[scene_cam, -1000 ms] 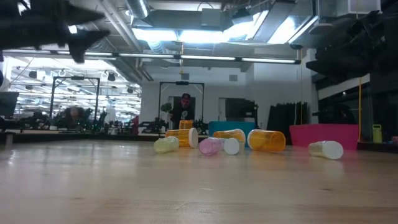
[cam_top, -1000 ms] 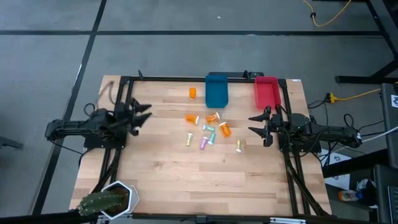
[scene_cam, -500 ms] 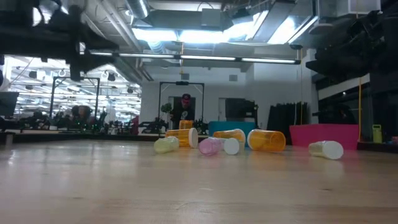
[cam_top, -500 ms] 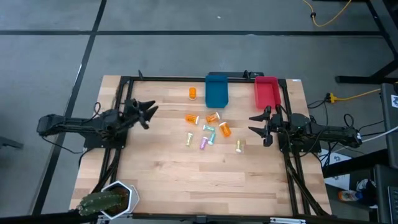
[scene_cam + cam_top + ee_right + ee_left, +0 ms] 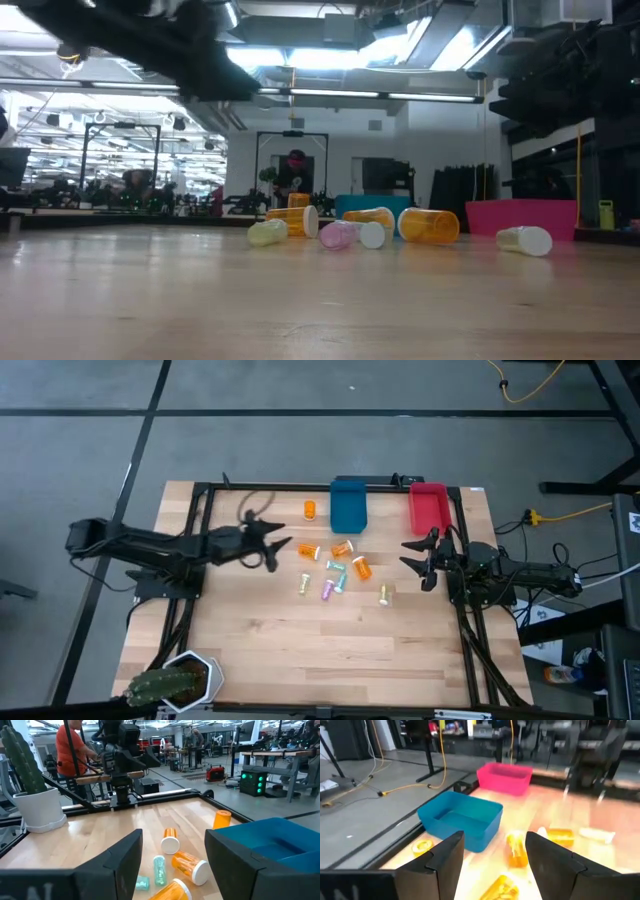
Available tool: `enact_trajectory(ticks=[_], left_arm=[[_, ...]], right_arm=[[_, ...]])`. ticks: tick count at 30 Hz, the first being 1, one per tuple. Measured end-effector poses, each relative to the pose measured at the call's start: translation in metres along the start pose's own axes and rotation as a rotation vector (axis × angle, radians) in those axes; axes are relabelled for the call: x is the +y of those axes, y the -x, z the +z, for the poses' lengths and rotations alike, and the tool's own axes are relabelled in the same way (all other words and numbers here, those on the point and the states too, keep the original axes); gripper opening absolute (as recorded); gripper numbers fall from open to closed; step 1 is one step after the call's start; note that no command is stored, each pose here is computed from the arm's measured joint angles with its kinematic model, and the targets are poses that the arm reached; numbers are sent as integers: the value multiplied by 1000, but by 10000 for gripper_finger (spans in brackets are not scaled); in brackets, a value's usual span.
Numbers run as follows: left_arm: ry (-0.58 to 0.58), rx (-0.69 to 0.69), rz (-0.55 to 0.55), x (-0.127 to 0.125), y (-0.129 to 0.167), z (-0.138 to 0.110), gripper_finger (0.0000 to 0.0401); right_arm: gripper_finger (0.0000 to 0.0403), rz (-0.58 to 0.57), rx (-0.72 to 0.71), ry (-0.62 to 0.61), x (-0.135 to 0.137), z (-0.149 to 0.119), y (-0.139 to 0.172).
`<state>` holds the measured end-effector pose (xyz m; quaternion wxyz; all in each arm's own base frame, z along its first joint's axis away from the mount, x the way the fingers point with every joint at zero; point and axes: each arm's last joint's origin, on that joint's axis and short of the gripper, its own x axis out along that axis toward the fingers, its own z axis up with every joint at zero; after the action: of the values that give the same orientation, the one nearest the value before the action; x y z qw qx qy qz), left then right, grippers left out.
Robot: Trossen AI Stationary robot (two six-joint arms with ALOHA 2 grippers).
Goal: Pick and place medicine bottles into bin by pill shape (circle, oval)
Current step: Put the small yellow pill bottle into the blue bin
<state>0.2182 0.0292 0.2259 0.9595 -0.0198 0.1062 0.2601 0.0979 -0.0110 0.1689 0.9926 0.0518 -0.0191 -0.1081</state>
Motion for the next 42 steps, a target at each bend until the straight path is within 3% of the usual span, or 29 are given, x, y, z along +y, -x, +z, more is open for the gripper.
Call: enact_trajectory(ticks=[9, 21, 29, 42], left_arm=[[-166, 249, 49, -10, -49, -30, 206], [-215, 419, 81, -17, -90, -69, 206], [-329, 398, 52, -29, -114, -59, 206], [-281, 342, 52, -34, -120, -46, 206]], right_arm=[[217, 1, 0, 0, 0, 0, 0], [217, 4, 1, -1, 0, 0, 0], [217, 4, 1, -1, 0, 0, 0], [217, 4, 1, 3, 0, 0, 0]])
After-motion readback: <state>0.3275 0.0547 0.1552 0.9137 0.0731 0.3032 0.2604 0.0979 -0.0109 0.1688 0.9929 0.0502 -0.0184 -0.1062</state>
